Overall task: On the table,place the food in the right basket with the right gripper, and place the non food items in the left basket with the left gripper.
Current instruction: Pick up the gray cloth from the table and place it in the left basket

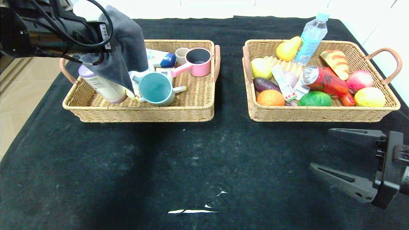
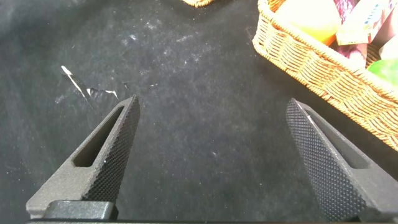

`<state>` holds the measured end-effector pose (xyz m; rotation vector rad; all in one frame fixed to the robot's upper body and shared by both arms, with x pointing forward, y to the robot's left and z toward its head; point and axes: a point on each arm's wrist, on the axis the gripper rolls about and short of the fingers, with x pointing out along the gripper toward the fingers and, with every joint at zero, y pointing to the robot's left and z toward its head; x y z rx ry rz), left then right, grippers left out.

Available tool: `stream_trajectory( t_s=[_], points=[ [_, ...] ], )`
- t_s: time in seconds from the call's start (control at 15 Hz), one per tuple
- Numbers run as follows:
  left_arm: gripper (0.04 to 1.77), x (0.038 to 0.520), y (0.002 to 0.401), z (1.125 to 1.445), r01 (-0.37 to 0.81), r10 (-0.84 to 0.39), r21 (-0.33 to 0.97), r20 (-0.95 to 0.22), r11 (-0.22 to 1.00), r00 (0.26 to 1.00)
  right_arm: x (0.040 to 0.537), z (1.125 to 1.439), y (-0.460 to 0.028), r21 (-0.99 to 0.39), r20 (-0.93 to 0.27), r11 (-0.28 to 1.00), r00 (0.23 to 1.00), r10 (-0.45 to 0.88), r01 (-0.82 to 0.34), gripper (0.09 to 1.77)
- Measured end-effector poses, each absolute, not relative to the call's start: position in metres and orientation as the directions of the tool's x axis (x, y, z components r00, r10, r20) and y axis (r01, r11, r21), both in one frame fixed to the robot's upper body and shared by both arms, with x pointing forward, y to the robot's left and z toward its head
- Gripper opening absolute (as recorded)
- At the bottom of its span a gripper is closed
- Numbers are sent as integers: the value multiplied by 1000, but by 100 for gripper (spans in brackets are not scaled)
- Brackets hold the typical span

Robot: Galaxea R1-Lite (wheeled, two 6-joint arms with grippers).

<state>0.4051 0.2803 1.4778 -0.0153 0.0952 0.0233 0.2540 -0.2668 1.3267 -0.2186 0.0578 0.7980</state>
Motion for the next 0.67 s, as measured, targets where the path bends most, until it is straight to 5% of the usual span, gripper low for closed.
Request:
stream_trajectory(
  t_s=[0.27,0.67],
  points=[
    [91,409,281,1475,-28,27,-12,-106,1000,994,255,1326,-267,-171,-137,677,698,703,-716,171],
    [134,409,281,1467,-32,31,-12,-133,999,991,256,1325,-266,-170,-141,676,697,703,-717,171]
  ],
)
